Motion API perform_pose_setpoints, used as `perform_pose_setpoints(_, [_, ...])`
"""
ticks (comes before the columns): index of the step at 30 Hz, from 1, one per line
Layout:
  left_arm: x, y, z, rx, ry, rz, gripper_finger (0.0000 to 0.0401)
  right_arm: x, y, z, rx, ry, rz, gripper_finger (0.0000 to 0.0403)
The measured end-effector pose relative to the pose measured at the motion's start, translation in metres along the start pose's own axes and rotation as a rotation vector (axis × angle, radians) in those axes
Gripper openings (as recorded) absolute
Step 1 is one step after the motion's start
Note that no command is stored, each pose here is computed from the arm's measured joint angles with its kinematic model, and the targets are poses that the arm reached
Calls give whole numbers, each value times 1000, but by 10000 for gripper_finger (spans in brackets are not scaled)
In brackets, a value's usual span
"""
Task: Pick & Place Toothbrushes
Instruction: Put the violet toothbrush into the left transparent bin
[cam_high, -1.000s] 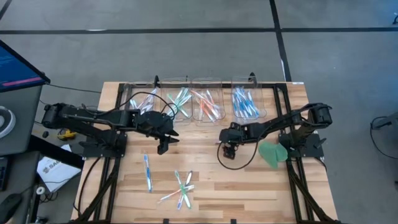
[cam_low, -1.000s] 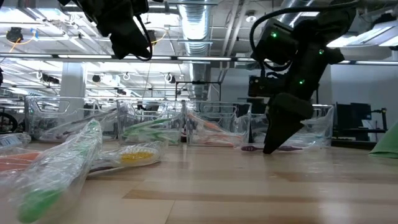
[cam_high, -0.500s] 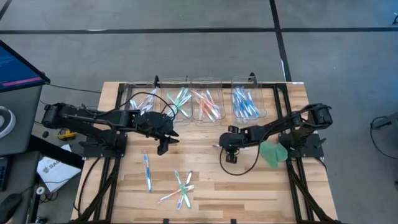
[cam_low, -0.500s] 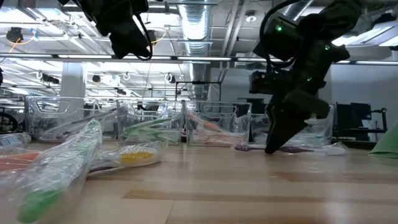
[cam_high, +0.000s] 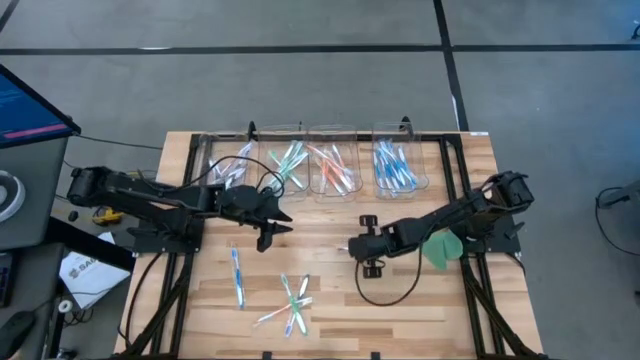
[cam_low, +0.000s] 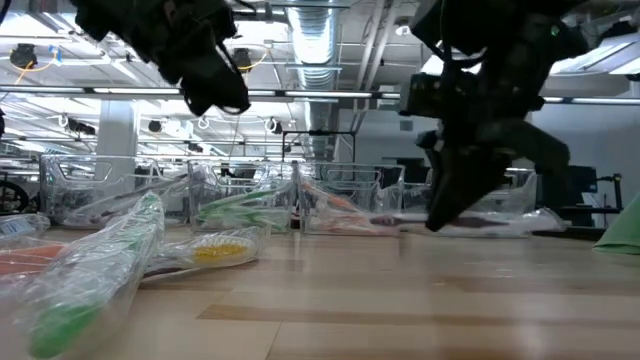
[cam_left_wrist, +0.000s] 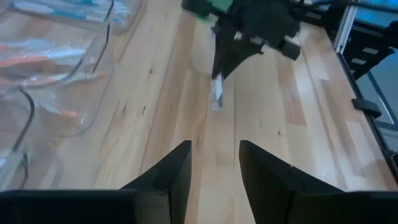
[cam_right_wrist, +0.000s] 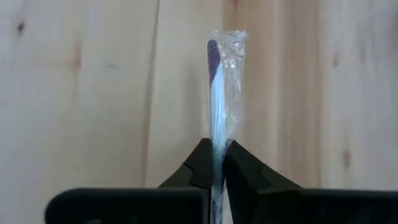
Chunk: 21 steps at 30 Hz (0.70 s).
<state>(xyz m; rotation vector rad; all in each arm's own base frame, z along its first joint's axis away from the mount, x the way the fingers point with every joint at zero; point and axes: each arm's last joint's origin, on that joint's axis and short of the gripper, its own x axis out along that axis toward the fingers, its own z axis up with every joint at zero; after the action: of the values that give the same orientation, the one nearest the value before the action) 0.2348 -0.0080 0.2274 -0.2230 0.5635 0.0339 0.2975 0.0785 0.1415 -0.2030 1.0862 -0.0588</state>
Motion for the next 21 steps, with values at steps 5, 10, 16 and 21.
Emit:
perform_pose_setpoints(5, [6, 4, -16, 5, -49, -16, 127, -12, 7, 16, -44, -48, -63, 14])
perform_pose_setpoints(10, [8, 6, -26, 77, -154, -48, 127, -32, 18, 34, -83, -71, -110, 14])
perform_pose_setpoints(16, [7, 3, -35, 167, -325, -89, 130, -61, 39, 53, -157, -143, -213, 14])
perform_pose_setpoints(21, [7, -6, -37, 280, -418, -89, 159, -81, 53, 81, -241, -375, -254, 14])
